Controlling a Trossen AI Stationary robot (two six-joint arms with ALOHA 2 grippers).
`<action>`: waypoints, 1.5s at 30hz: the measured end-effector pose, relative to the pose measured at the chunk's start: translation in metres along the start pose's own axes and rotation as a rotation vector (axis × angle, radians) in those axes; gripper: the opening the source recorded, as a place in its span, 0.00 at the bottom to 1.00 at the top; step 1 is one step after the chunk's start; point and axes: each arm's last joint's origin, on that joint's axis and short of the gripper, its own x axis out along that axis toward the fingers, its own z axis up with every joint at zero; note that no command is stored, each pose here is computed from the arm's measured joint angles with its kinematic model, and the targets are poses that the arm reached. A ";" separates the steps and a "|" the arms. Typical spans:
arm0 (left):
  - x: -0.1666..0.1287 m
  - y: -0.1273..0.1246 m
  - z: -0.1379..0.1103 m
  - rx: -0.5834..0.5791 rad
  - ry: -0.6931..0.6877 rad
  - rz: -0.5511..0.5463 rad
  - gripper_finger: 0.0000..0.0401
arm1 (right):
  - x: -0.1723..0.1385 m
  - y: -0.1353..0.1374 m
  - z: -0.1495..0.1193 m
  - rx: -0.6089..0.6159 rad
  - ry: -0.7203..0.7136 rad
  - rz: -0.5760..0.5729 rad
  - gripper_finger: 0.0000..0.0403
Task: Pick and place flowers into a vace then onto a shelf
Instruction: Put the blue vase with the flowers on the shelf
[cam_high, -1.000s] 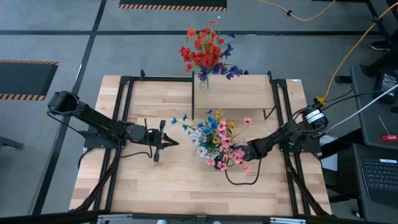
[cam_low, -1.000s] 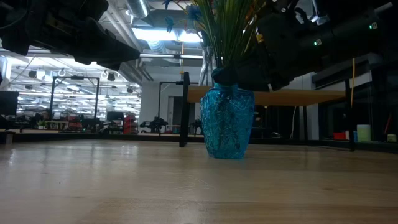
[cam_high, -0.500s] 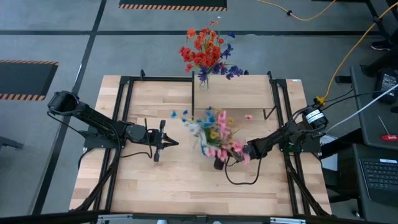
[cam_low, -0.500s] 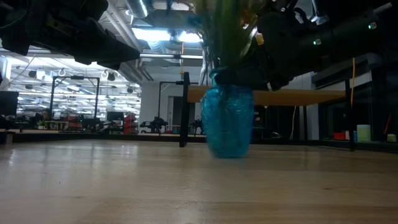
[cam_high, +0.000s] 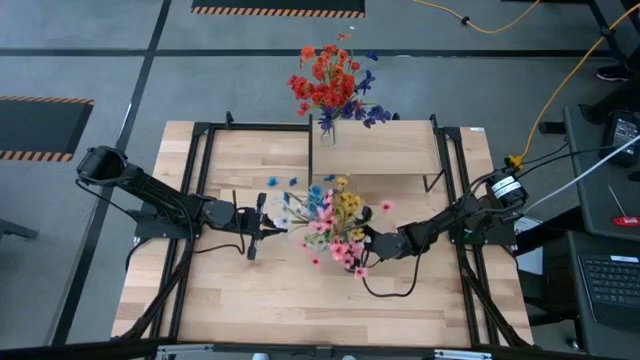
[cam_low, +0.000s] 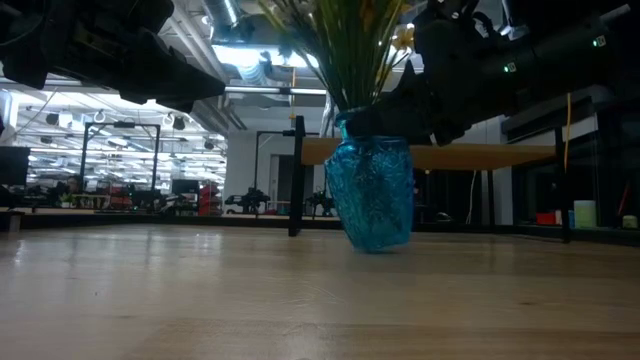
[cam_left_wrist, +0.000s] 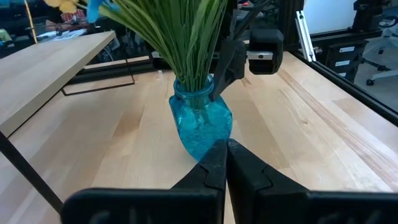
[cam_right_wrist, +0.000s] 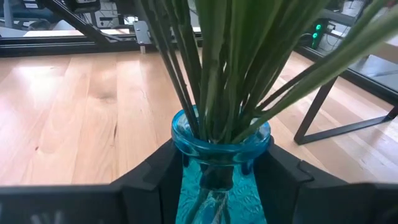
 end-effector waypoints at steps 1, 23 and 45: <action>0.000 0.000 0.000 0.000 0.000 0.000 0.01 | 0.000 0.000 -0.001 -0.002 0.005 0.003 0.39; 0.000 0.000 0.000 -0.008 0.000 0.000 0.01 | -0.011 0.012 0.001 -0.035 -0.043 -0.004 0.38; 0.000 -0.001 0.000 -0.019 0.004 -0.017 0.01 | -0.059 -0.012 0.042 0.046 -0.214 -0.027 0.38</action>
